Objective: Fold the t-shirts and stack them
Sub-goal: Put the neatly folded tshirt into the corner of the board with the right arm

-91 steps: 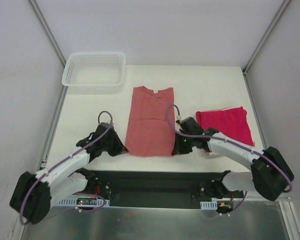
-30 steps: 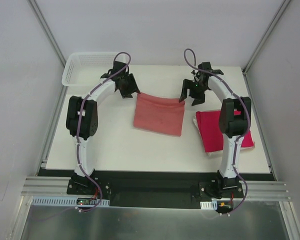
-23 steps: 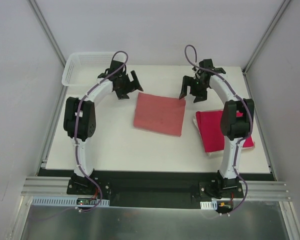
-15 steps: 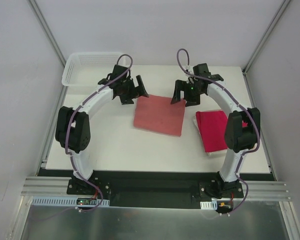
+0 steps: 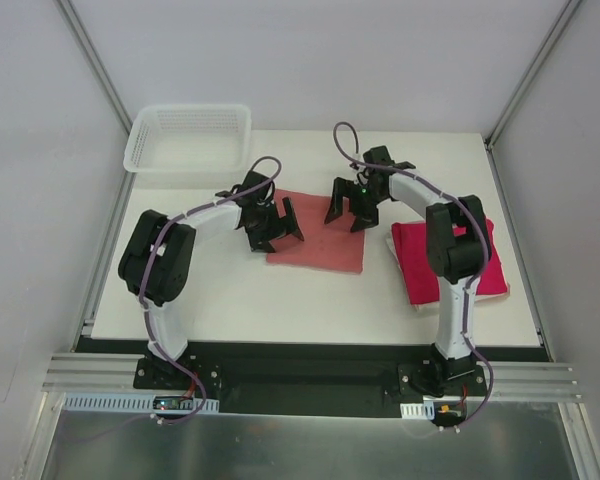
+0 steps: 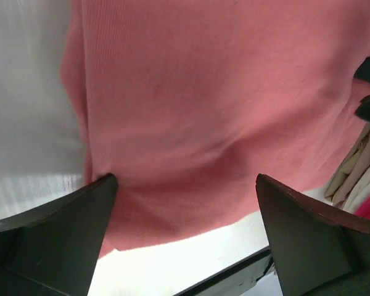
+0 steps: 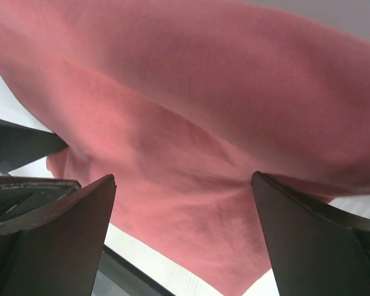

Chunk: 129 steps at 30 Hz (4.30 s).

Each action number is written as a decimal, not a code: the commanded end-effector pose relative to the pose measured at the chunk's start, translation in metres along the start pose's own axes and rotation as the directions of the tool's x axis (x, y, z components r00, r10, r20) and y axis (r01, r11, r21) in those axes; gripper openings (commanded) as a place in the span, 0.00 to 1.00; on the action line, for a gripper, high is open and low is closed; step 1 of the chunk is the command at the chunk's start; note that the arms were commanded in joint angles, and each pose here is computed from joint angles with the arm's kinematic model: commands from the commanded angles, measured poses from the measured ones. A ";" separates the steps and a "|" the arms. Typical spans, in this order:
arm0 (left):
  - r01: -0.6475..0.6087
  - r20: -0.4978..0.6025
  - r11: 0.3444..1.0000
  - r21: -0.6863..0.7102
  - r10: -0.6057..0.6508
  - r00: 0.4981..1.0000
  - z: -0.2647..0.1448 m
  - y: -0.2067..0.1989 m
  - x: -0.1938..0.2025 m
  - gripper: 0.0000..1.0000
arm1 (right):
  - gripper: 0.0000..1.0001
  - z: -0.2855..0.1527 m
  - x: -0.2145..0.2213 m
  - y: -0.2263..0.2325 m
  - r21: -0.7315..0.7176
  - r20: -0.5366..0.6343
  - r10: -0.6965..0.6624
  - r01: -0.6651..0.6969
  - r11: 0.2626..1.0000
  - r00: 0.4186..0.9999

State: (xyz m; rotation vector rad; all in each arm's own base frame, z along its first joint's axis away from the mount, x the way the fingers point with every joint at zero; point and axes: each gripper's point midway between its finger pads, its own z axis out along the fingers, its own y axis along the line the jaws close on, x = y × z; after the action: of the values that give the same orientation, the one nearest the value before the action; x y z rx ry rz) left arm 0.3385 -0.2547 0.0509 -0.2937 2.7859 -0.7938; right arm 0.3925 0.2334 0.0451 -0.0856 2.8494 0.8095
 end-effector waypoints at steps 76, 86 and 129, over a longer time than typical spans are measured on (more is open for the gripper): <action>0.156 0.324 0.932 -0.328 -0.044 0.945 -0.120 0.128 0.116 0.99 | 0.01 -0.034 0.155 -0.012 0.695 0.055 -0.356 0.220 0.685 0.933; 0.149 0.359 0.934 -0.325 -0.024 0.933 -0.127 0.128 0.107 0.99 | 0.01 -0.179 0.125 -0.030 0.949 -0.034 -0.556 0.201 0.242 0.830; 0.145 0.407 0.916 -0.375 0.022 0.913 -0.133 0.138 0.094 0.99 | 0.01 -0.355 0.124 -0.011 0.865 0.132 -0.537 0.168 0.474 0.833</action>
State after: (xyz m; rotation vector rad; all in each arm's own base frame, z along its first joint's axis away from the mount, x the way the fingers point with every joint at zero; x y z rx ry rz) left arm 0.1901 -0.1067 0.0652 -0.5396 2.5580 -0.1676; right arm 0.2402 0.0650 0.3052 -0.2618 2.2865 -0.5539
